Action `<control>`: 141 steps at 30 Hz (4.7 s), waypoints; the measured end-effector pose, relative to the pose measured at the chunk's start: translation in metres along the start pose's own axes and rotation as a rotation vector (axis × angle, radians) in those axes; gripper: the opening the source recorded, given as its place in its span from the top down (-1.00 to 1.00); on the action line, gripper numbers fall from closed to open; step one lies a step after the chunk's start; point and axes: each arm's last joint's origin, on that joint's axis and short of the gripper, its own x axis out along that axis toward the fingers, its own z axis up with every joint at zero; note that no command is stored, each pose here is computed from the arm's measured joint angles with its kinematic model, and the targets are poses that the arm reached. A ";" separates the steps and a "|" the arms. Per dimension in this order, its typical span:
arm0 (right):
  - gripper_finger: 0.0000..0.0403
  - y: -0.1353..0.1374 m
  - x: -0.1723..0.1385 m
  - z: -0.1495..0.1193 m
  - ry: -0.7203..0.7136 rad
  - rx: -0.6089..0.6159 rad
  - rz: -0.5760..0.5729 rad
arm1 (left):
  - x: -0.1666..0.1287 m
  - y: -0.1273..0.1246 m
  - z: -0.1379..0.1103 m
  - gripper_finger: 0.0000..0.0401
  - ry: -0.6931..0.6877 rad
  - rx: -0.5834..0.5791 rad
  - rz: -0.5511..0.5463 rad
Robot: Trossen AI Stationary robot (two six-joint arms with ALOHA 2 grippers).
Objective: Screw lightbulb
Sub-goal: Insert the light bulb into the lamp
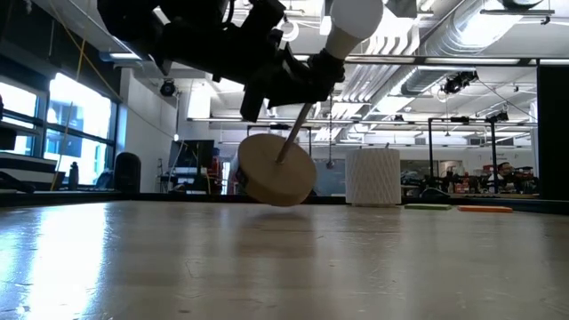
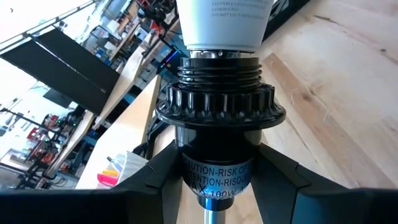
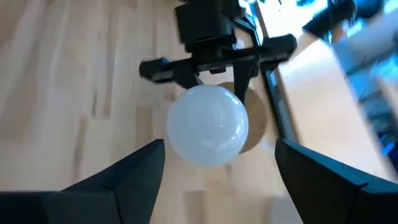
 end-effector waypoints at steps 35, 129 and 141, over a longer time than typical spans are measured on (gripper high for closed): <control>-0.50 0.007 0.053 0.005 0.114 -0.632 -0.078 | 0.000 0.000 -0.001 0.29 0.011 -0.008 0.010; -0.50 -0.031 0.024 0.016 -0.048 0.086 0.035 | -0.001 0.004 -0.006 0.29 0.165 -0.051 0.167; -0.50 -0.026 0.028 0.011 -0.043 -0.831 0.107 | -0.001 0.004 -0.006 0.29 0.157 -0.069 0.159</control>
